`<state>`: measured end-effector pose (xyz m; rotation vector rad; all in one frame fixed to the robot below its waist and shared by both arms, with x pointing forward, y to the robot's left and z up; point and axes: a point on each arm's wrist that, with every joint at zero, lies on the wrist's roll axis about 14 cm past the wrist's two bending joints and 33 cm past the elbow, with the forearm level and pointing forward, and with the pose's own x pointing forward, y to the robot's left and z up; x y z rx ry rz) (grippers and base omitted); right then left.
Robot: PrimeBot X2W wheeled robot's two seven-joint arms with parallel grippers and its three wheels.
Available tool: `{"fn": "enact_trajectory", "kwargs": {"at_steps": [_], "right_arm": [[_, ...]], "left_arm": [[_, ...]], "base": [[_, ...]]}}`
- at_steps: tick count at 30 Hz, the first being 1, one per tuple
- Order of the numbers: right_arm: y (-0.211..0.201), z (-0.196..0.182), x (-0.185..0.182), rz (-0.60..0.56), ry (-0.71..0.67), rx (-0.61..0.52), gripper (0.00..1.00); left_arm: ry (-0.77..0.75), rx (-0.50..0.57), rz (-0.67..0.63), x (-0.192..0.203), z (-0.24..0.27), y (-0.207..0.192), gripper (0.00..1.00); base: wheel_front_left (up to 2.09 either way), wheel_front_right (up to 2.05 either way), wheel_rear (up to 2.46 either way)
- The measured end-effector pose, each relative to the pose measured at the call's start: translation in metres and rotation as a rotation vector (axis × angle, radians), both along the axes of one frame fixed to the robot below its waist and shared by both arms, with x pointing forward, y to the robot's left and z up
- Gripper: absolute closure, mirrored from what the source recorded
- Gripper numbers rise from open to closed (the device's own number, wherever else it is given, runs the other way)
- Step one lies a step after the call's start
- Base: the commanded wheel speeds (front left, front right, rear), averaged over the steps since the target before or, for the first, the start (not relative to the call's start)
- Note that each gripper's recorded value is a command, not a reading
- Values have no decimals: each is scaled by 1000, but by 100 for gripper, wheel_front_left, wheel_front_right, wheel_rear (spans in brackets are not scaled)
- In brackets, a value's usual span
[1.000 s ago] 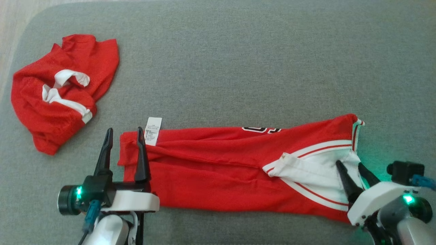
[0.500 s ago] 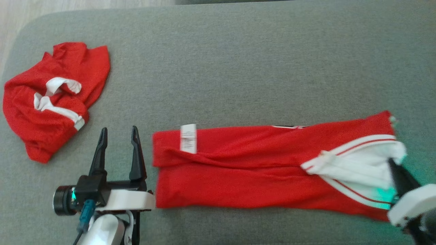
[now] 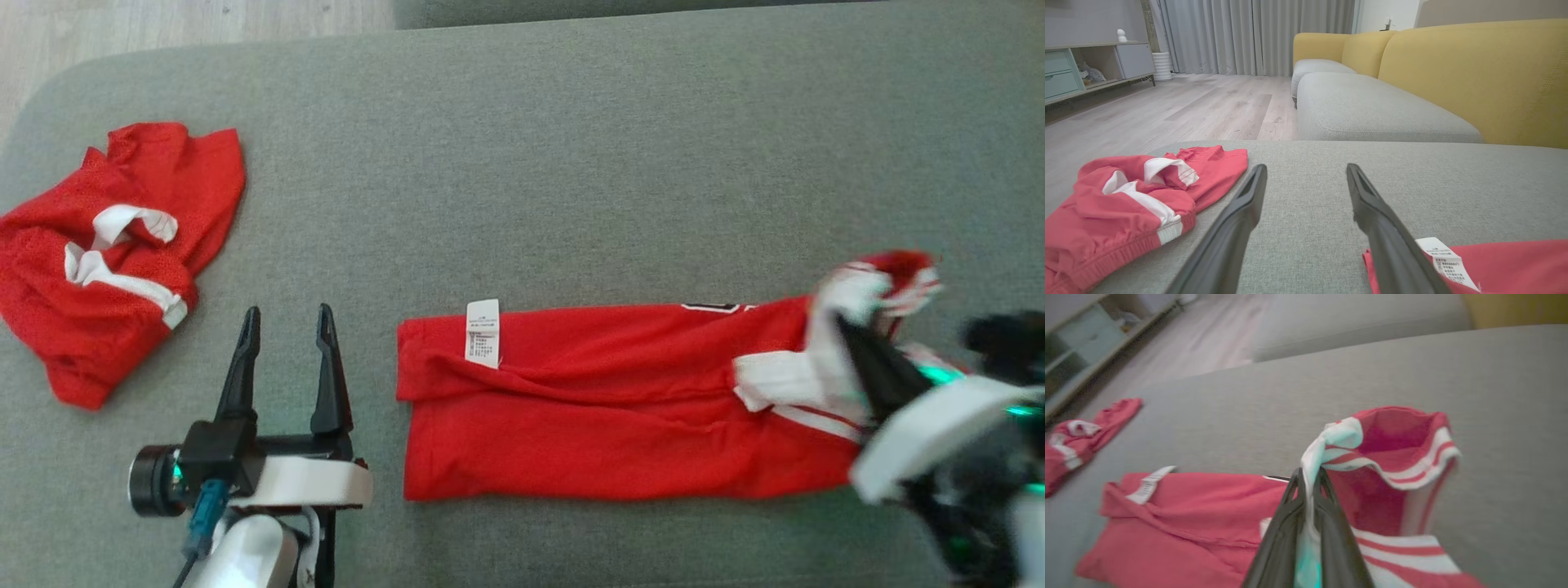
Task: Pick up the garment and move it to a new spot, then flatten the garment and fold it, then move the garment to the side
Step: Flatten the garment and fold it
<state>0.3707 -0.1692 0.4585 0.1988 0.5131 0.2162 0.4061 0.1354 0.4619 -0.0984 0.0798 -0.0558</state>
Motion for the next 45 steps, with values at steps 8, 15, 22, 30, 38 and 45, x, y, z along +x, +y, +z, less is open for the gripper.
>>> {"fn": "enact_trajectory", "kwargs": {"at_steps": [8,15,22,30,38,45], "right_arm": [[145,12,4,313,15,289,100],[223,6,-6,513,32,413,100],[253,-2,-15,569,61,497,0],[262,70,-3,615,-255,592,0],[130,101,63,305,-659,272,0],[25,53,43,24,-545,36,0]], "left_arm": [[25,-4,25,-5,-7,7,0],[57,-16,47,-10,-17,12,0],[66,-25,71,-8,-20,17,0],[60,-23,65,-5,-19,15,0],[43,-13,42,-3,-14,8,0],[33,7,22,-3,-12,6,0]], "base": [[0,0,0],[0,0,0],[0,0,0],[0,0,0],[0,0,0],[0,0,0]]}}
